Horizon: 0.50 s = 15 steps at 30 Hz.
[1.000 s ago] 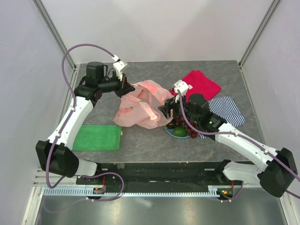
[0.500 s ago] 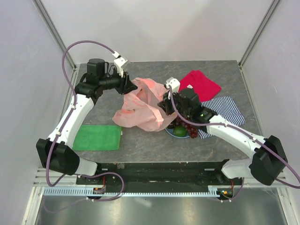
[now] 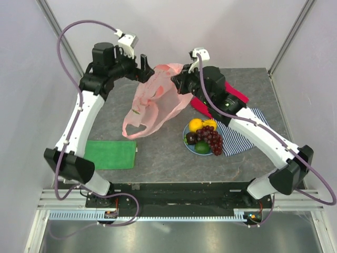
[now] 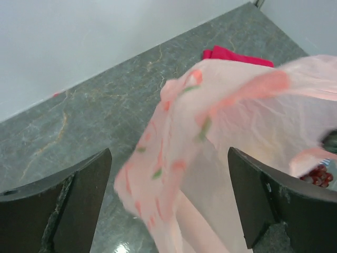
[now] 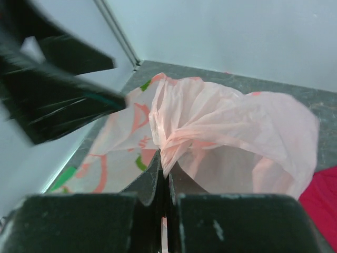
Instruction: Place the fruits into the plastic bag
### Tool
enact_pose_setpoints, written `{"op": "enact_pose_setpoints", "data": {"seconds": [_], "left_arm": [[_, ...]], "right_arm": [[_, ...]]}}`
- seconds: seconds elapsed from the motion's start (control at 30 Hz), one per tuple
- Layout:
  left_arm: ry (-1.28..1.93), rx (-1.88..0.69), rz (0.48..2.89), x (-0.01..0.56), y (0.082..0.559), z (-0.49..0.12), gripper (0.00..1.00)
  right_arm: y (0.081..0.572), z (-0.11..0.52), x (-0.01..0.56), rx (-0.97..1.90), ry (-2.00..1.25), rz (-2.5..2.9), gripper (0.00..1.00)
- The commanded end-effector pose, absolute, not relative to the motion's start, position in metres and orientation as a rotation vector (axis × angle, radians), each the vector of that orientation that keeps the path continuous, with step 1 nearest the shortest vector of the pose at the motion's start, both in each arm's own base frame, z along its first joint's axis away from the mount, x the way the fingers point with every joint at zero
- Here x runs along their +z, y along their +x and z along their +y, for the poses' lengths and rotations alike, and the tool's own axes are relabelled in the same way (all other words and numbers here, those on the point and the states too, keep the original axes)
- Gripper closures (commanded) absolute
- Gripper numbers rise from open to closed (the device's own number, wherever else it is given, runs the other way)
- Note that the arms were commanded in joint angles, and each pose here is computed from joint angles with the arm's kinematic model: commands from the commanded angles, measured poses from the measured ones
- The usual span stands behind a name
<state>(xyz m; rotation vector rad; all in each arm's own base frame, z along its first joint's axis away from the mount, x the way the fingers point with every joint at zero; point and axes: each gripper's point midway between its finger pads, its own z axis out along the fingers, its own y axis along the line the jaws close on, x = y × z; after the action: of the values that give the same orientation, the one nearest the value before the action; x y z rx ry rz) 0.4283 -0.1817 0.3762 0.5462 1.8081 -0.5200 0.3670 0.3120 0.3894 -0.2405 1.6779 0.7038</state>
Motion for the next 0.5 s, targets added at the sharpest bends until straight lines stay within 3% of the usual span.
{"op": "enact_pose_setpoints", "data": {"seconds": [0.0,0.07,0.1,0.23,0.47], "left_arm": [[0.389,-0.515,1.781,0.391,0.383,-0.165,0.01],[0.337,-0.448,1.709,0.404,0.361,-0.149,0.01],[0.311,-0.424,1.759,0.375,0.357,-0.143,0.01],[0.264,-0.42,1.729,0.353,0.321,-0.127,0.01],[0.249,-0.507,1.979,0.259,0.322,-0.134,0.01]], "right_arm": [[0.39,0.315,0.359,0.638,-0.13,1.779,1.0],[0.398,0.318,0.348,0.62,-0.117,1.801,1.0],[0.4,0.32,0.346,0.617,-0.115,1.805,1.0],[0.406,0.325,0.333,0.609,-0.118,1.832,1.0],[0.402,0.325,0.324,0.612,-0.129,1.853,1.0]]}}
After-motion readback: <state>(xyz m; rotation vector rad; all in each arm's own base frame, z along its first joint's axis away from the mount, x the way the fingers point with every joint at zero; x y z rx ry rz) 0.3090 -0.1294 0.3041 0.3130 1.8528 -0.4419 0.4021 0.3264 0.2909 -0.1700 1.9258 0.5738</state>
